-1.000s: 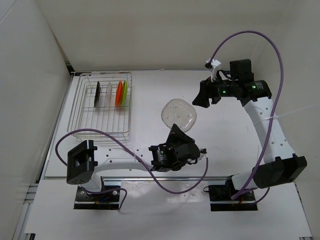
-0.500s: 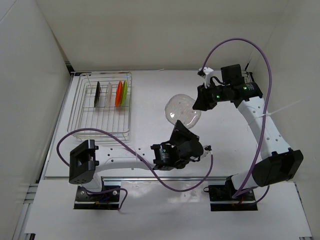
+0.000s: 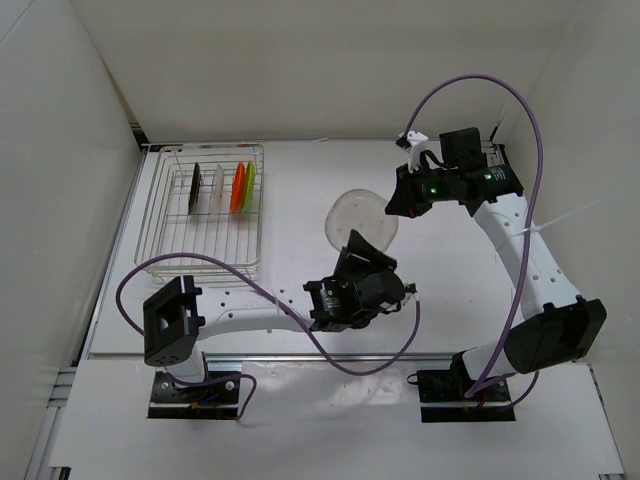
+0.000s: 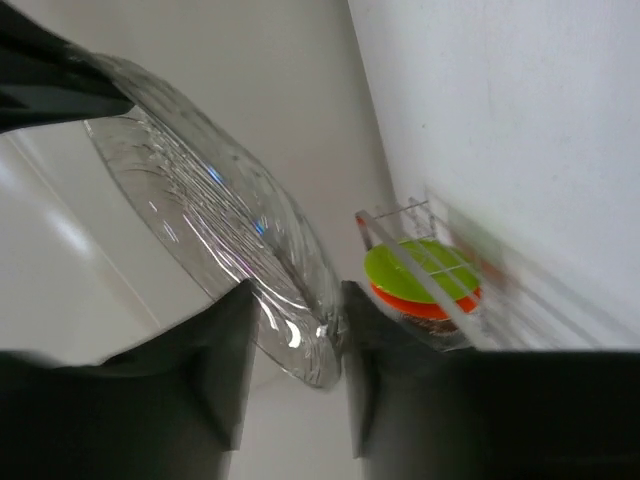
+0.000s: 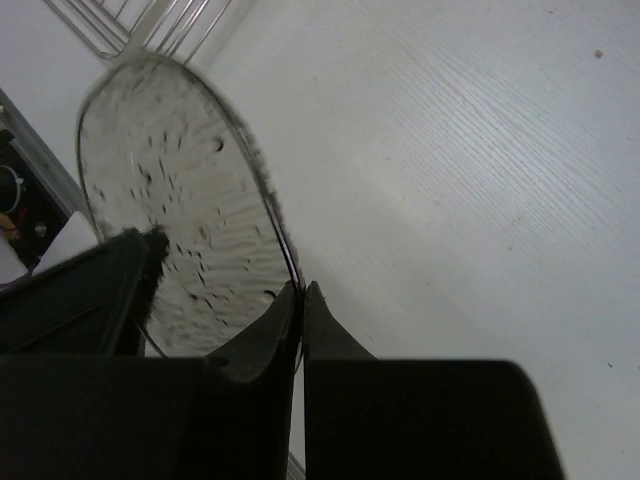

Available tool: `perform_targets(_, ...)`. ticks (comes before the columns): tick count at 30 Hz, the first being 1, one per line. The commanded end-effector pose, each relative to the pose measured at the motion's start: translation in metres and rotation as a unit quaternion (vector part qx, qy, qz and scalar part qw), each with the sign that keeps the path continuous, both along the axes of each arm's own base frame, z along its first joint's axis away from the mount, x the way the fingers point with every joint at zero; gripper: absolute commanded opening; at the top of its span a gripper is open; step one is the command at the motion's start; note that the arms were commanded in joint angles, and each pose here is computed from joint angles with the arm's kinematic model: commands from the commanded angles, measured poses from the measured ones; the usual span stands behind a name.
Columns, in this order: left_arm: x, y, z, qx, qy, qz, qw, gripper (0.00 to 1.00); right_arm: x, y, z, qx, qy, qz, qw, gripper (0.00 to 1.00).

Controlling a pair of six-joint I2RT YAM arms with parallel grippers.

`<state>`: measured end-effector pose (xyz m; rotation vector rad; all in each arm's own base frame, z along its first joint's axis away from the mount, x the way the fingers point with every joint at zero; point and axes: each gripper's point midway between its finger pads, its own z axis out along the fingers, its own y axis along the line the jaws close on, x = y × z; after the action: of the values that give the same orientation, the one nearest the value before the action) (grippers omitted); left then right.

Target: Unload the plates from the dish rack

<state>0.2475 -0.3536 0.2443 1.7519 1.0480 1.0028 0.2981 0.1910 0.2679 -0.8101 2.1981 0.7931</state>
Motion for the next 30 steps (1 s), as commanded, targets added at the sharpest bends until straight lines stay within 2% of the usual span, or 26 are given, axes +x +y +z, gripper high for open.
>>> perform_targets(1,0.019,0.012,0.032,-0.045,-0.014,0.042,0.998,0.71,0.012,-0.002,-0.004,-0.01,0.0,-0.037,0.999,0.0)
perform_targets(2,0.022,0.016,0.034,-0.05,-0.01,0.051,0.997,0.91,0.014,-0.004,-0.009,-0.013,0.005,-0.052,0.999,0.0)
perform_targets(3,0.02,0.021,0.025,-0.02,0.007,0.053,0.998,1.0,0.025,-0.008,-0.01,-0.021,-0.005,-0.08,0.997,0.0)
perform_targets(6,0.018,0.024,0.026,-0.054,0.047,0.069,0.995,1.0,0.041,-0.02,-0.025,-0.023,0.014,-0.162,0.986,0.0)
perform_targets(7,0.013,0.03,0.02,-0.047,0.069,0.075,0.994,1.0,0.05,-0.022,-0.025,-0.017,0.004,-0.186,0.982,0.0)
perform_targets(8,0.015,0.034,0.023,-0.053,0.079,0.081,0.992,1.0,0.063,-0.038,-0.041,-0.026,0.026,-0.245,0.969,0.0)
perform_targets(11,0.019,0.055,0.025,-0.051,0.105,0.103,0.988,1.0,0.082,-0.055,-0.061,-0.018,0.059,-0.3,0.952,0.0)
perform_targets(15,0.058,0.087,0.063,-0.144,0.105,0.163,0.97,1.0,0.109,-0.068,-0.104,-0.043,0.108,-0.347,0.931,0.0)
perform_targets(16,0.079,0.106,0.078,-0.186,0.095,0.197,0.958,1.0,0.113,-0.072,-0.123,-0.054,0.128,-0.352,0.926,0.0)
perform_targets(18,0.1,0.127,0.089,-0.228,0.082,0.231,0.942,1.0,0.121,-0.075,-0.129,-0.047,0.143,-0.369,0.917,0.0)
perform_targets(20,0.127,0.162,0.1,-0.277,0.06,0.28,0.917,1.0,0.131,-0.079,-0.143,-0.042,0.153,-0.383,0.91,0.0)
perform_targets(22,0.148,0.195,0.109,-0.335,0.044,0.328,0.882,1.0,0.142,-0.091,-0.143,-0.023,0.153,-0.411,0.898,0.0)
perform_targets(25,0.159,0.225,0.103,-0.373,0.057,0.37,0.849,1.0,0.16,-0.1,-0.157,-0.004,0.158,-0.438,0.885,0.0)
perform_targets(30,0.162,0.238,0.102,-0.419,0.083,0.377,0.822,1.0,0.179,-0.113,-0.174,0.001,0.177,-0.458,0.871,0.0)
